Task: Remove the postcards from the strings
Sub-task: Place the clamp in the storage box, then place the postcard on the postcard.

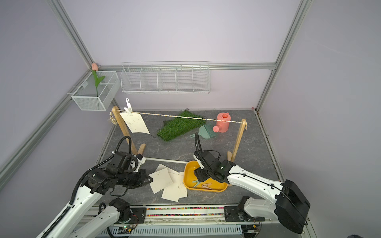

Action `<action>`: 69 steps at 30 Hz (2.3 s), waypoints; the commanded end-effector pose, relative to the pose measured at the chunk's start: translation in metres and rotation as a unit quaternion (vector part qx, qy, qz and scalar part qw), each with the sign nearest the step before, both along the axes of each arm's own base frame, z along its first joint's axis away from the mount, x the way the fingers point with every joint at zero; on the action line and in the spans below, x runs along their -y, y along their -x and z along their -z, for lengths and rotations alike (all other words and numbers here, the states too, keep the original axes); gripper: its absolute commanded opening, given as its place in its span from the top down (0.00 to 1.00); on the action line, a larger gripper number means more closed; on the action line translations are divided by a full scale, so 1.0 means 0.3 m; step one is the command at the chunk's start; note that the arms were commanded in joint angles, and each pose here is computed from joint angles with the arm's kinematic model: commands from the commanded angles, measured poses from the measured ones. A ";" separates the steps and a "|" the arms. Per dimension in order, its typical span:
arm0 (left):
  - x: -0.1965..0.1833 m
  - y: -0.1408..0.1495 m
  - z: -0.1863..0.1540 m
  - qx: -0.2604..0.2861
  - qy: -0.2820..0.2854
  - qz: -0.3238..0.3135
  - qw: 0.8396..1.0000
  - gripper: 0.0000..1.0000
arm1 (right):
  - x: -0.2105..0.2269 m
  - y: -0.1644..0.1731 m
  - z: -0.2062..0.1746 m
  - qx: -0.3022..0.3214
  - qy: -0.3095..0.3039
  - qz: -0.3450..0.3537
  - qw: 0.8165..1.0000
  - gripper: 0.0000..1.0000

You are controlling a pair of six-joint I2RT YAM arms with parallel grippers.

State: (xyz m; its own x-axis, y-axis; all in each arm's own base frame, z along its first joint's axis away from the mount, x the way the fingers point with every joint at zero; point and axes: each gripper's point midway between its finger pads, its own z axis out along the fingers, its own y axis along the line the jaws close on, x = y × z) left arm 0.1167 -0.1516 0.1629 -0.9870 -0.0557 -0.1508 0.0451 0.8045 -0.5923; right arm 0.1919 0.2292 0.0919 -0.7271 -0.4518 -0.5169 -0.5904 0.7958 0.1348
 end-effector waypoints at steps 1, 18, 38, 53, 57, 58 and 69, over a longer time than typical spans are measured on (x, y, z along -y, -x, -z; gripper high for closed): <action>-0.027 0.020 0.033 -0.024 -0.036 0.006 0.999 1.00 | -0.006 -0.015 -0.045 0.030 -0.011 -0.005 0.999 0.28; 0.019 -0.036 0.118 -0.046 -0.033 0.006 0.998 1.00 | 0.002 -0.023 -0.050 0.046 -0.011 -0.007 0.999 0.27; -0.133 -0.089 0.112 0.007 -0.157 -0.049 0.986 0.64 | -0.010 -0.023 -0.070 0.050 -0.015 -0.018 0.998 0.27; -0.130 -0.184 -0.205 0.252 0.010 -0.150 0.956 0.47 | -0.204 0.193 -0.588 0.150 -0.258 -0.272 0.915 0.25; -0.121 -0.181 -0.276 0.313 0.117 -0.189 0.923 0.38 | -0.253 0.312 -0.825 0.200 -0.301 -0.380 0.852 0.20; -0.126 -0.182 -0.293 0.327 0.141 -0.203 0.912 0.36 | -0.271 0.318 -0.884 0.218 -0.299 -0.392 0.842 0.19; -0.112 -0.305 -0.339 0.326 0.451 -0.328 0.764 0.23 | -0.522 0.085 -1.391 0.356 -0.297 -0.329 0.823 0.01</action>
State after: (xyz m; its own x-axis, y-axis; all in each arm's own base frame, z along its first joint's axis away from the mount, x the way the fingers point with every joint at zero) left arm 0.2088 -0.1249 0.2038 -0.4935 -0.7831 -0.3785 0.1813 0.3329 -0.9253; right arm 0.1480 0.3716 0.5057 0.1315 -0.1115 -0.9850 -0.9792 0.1401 -0.1466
